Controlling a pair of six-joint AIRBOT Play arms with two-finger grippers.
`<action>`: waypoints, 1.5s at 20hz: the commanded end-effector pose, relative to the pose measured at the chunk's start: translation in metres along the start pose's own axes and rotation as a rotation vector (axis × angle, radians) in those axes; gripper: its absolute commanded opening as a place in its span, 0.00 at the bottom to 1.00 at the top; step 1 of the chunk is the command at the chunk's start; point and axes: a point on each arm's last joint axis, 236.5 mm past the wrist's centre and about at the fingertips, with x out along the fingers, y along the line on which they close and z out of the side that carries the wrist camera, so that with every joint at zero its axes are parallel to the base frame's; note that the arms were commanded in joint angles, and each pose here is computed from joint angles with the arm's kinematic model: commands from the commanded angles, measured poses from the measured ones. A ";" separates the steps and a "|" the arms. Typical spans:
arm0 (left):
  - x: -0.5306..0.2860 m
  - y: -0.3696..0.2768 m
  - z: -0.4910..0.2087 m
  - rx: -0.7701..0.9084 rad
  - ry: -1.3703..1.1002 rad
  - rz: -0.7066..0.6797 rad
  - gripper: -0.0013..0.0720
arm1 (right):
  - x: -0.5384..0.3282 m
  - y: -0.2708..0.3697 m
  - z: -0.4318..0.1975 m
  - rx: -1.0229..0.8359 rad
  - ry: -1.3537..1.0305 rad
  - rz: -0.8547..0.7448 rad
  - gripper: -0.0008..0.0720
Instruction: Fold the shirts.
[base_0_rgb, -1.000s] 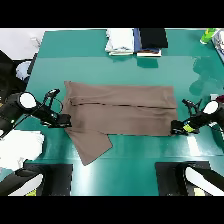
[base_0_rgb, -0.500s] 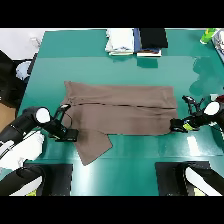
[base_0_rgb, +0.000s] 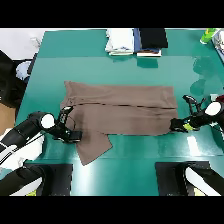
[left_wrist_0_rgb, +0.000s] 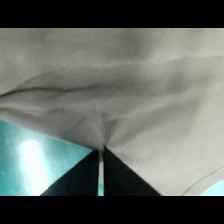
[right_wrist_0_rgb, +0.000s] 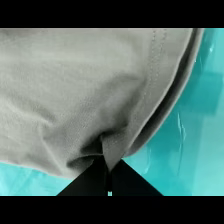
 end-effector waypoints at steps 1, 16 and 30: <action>-0.012 0.006 0.005 0.039 -0.012 0.045 0.05 | -0.005 0.001 -0.004 -0.010 0.002 -0.002 0.03; -0.182 -0.005 0.041 0.263 -0.474 0.122 0.05 | -0.099 -0.019 -0.014 -0.069 -0.150 -0.171 0.03; -0.119 0.013 0.234 0.233 -0.530 0.234 0.05 | -0.053 0.014 0.158 -0.082 -0.066 -0.104 0.03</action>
